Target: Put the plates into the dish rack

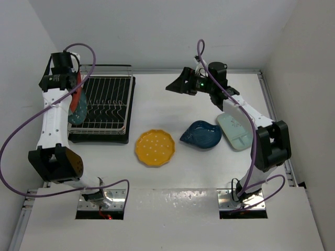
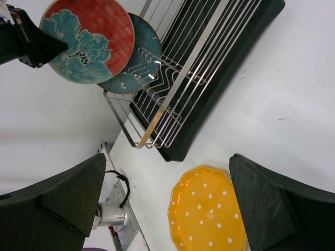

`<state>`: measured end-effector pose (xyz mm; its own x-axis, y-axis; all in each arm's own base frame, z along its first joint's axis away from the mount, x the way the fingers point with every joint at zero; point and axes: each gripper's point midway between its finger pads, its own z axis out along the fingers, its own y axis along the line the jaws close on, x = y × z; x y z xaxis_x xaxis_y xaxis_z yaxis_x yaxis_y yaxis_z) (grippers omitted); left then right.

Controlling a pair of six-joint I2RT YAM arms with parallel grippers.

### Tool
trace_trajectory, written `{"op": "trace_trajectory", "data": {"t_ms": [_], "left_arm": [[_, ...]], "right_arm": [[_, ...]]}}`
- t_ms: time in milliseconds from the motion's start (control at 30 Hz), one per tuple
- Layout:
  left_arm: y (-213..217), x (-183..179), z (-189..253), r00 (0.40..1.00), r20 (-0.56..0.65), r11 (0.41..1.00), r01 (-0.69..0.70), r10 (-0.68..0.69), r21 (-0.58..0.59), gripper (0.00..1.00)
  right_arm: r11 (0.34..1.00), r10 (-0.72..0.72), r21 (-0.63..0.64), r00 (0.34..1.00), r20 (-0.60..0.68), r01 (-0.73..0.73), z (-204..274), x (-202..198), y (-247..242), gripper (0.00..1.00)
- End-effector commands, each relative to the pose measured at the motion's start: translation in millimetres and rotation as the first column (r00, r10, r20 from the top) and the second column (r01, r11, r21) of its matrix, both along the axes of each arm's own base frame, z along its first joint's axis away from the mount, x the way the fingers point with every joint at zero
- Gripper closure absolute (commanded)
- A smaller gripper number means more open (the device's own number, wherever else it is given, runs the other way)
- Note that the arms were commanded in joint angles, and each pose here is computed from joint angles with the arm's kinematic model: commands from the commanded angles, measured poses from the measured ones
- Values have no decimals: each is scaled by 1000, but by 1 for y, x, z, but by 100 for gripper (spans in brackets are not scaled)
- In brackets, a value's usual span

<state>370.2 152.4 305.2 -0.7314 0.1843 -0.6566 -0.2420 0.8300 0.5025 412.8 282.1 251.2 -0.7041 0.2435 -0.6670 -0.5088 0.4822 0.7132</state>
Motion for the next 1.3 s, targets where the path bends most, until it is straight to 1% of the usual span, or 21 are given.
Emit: {"op": "trace_trajectory", "data": {"t_ms": [0, 67, 133, 233, 467, 567, 600, 633, 667, 700, 733, 800, 833, 933, 1000, 1067, 1100, 1133, 1167, 1233, 1267], "left_arm": [[10, 10, 29, 985, 167, 999, -40, 37, 14, 100], [10, 13, 18, 983, 180, 999, -30, 33, -18, 100], [10, 12, -10, 990, 138, 998, -14, 23, -64, 100], [5, 12, -24, 990, 138, 992, 13, 4, -125, 100], [17, 5, -55, 994, 94, 988, -40, 54, -147, 100], [20, 4, -55, 993, 98, 987, -53, 69, -154, 80], [19, 5, -55, 993, 99, 986, -46, 62, -159, 67], [18, 5, -55, 992, 103, 985, -50, 68, -165, 59], [17, 7, -49, 991, 120, 985, -40, 61, -166, 54], [18, 10, -40, 988, 141, 986, -37, 60, -161, 45], [18, 11, -34, 986, 153, 987, -35, 59, -158, 41], [18, 11, -30, 987, 147, 987, -36, 60, -160, 35], [20, 14, -16, 984, 173, 989, -26, 51, -144, 31], [12, 18, 5, 981, 195, 993, 13, 9, -115, 24], [6, 20, 8, 983, 183, 993, 30, -9, -111, 24], [-3, 23, 25, 977, 211, 992, 65, -40, -112, 23], [-12, 25, 30, 974, 214, 989, 97, -72, -108, 23], [-28, 30, 27, 972, 199, 980, 150, -123, -131, 23], [-38, 32, 36, 963, 214, 972, 194, -164, -130, 23], [-67, 35, 32, 945, 187, 940, 301, -270, -164, 23], [-89, 37, 33, 913, 197, 897, 394, -357, -199, 23]], "right_arm": [[1000, 3, 24, 996, 88, -6, 28, -5, -3, 0], [1000, 2, 24, 995, 97, -5, 30, -5, -3, 0], [1000, 1, 24, 996, 92, -3, 28, -6, -4, 0], [1000, 2, 24, 996, 94, -5, 29, -8, -5, 0], [1000, -7, 23, 996, 94, 4, 28, -9, -9, 0], [1000, -22, -6, 999, 45, 23, 13, -9, -14, 0], [999, -40, -22, 998, 41, 41, 10, -7, -16, 0], [997, -68, -43, 997, 44, 70, 9, -2, -20, 0], [992, -93, -88, 996, -19, 91, -9, -3, -24, 0], [988, -103, -117, 994, -33, 98, -13, -2, -28, 0], [977, -147, -162, 989, -23, 141, -18, 6, -35, 0], [956, -174, -261, 976, -131, 136, -48, -3, -44, 0], [930, -206, -336, 968, -143, 149, -63, -5, -55, 0], [869, -260, -474, 947, -187, 145, -101, -24, -76, 0], [825, -289, -541, 945, -154, 164, -109, -33, -87, 0], [794, -223, -602, 961, -164, 82, -135, -59, -82, 0], [788, -203, -611, 967, -153, 69, -137, -62, -78, 6], [780, -168, -626, 971, -170, 26, -148, -73, -74, 26], [777, -48, -625, 983, -178, -75, -154, -93, -53, 41], [757, 20, -633, 975, -220, -158, -173, -109, -36, 66], [756, 49, -630, 974, -220, -180, -175, -112, -26, 65]]}}
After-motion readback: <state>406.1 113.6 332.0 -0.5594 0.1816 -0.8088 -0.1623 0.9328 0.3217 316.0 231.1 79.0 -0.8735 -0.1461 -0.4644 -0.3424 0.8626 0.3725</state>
